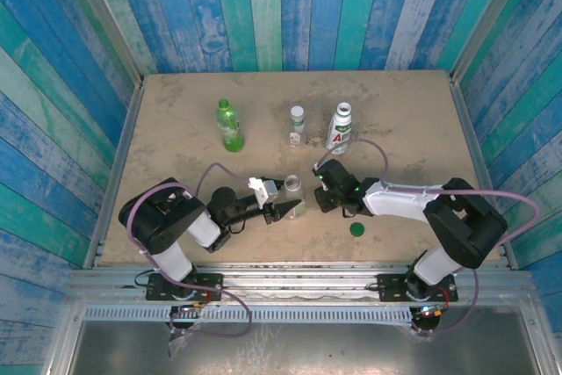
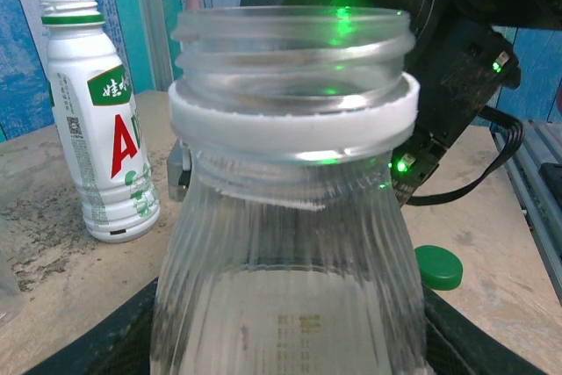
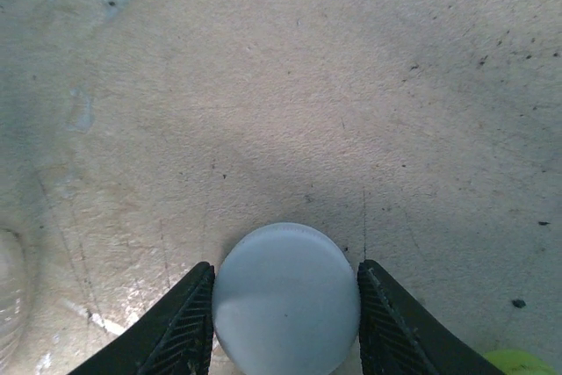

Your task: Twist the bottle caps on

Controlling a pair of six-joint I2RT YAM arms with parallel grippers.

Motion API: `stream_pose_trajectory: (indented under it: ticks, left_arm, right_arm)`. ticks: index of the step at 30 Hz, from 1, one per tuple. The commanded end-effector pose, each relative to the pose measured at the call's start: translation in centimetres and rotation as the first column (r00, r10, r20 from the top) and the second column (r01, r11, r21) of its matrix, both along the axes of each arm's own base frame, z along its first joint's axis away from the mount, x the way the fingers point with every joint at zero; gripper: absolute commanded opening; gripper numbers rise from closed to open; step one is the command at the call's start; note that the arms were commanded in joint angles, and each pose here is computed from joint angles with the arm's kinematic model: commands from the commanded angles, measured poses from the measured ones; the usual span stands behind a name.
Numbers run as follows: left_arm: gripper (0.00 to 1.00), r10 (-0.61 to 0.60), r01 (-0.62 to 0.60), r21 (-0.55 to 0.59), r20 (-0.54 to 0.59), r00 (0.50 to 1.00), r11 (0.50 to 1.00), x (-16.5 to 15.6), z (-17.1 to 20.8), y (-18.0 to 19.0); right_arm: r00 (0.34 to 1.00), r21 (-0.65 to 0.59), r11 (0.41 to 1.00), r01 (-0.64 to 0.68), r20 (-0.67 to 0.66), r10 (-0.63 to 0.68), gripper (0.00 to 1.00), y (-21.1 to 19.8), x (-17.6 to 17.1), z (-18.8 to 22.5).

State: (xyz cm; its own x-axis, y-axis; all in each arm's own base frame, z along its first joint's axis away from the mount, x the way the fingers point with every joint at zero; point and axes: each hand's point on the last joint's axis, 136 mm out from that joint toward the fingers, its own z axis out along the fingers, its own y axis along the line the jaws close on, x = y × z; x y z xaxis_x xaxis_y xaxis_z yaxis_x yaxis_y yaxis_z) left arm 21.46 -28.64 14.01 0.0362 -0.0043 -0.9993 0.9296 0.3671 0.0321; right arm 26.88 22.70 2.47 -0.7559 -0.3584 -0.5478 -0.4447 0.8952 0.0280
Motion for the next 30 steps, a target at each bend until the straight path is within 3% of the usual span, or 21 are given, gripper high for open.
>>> stream_pose_trajectory:
  ticks: [1, 18, 30]
  left_arm:
    - [0.55, -0.011, 0.013, 0.046, -0.037, 0.999, 0.999, 0.0, -1.7, -0.3]
    - [0.55, -0.026, 0.028, 0.025, -0.044, 0.999, 0.999, 0.1, -1.4, -0.7]
    - [0.55, -0.032, 0.033, 0.025, -0.042, 0.999, 0.999, 0.1, -1.6, -0.8]
  right_arm:
    - [1.000, 0.021, 1.000, -0.005, 0.022, 0.004, 0.43, -0.2, -0.1, 2.0]
    - [0.996, 0.088, 0.993, -0.078, 0.053, 0.074, 0.42, 0.4, -3.0, 12.3]
    - [0.960, 0.167, 0.958, -0.232, 0.196, 0.198, 0.42, 5.4, -5.0, 21.1]
